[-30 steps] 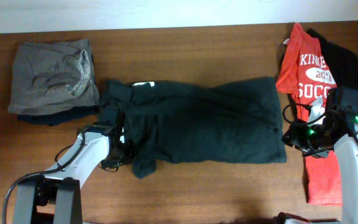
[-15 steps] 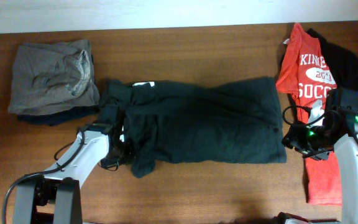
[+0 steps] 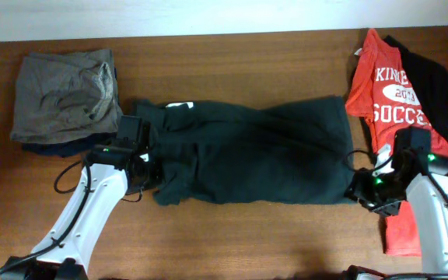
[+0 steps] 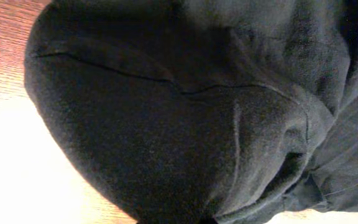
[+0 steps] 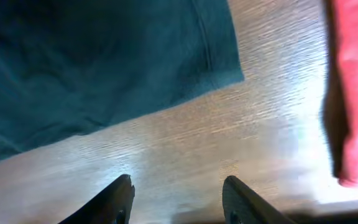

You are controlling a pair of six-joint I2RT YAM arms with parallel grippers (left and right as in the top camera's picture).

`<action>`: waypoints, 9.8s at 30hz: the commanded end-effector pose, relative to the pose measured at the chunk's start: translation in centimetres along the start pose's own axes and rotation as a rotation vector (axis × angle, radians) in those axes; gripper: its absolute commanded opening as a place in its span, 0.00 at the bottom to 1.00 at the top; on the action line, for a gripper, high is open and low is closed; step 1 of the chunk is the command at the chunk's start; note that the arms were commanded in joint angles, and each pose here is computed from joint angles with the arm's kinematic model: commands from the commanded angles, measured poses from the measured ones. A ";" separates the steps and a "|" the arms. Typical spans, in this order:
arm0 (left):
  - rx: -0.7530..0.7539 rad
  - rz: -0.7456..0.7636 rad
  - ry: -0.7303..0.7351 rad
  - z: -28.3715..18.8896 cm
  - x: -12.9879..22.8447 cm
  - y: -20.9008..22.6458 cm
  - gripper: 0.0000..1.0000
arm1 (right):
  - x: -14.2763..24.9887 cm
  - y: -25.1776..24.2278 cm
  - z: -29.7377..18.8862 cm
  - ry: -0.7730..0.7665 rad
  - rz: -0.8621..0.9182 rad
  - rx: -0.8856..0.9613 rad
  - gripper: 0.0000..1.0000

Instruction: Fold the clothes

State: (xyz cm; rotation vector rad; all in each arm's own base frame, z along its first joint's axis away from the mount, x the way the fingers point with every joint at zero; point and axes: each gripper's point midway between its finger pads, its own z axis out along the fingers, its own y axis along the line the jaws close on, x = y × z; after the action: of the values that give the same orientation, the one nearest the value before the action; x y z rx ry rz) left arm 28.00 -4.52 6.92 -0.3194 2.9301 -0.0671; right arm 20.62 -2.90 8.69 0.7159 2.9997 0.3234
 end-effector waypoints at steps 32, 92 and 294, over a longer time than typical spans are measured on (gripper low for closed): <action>-0.030 -0.067 -0.021 -0.3 -1.1 2.5 0.01 | -1.8 -3.8 9.0 0.069 0.029 0.124 0.41; -0.085 -0.097 -0.296 -2.5 -11.5 3.0 0.01 | -11.2 1.5 -1.5 -0.284 -0.061 -0.022 0.04; 0.200 0.190 -0.029 -4.6 -15.6 1.9 0.47 | -1.5 21.9 10.4 0.156 -0.662 0.117 0.04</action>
State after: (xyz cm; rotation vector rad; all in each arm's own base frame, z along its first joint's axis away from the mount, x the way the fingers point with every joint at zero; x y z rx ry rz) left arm 41.90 1.14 14.75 -0.0369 2.8640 -0.2938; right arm 33.21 18.73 4.50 -0.3606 3.1617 0.0820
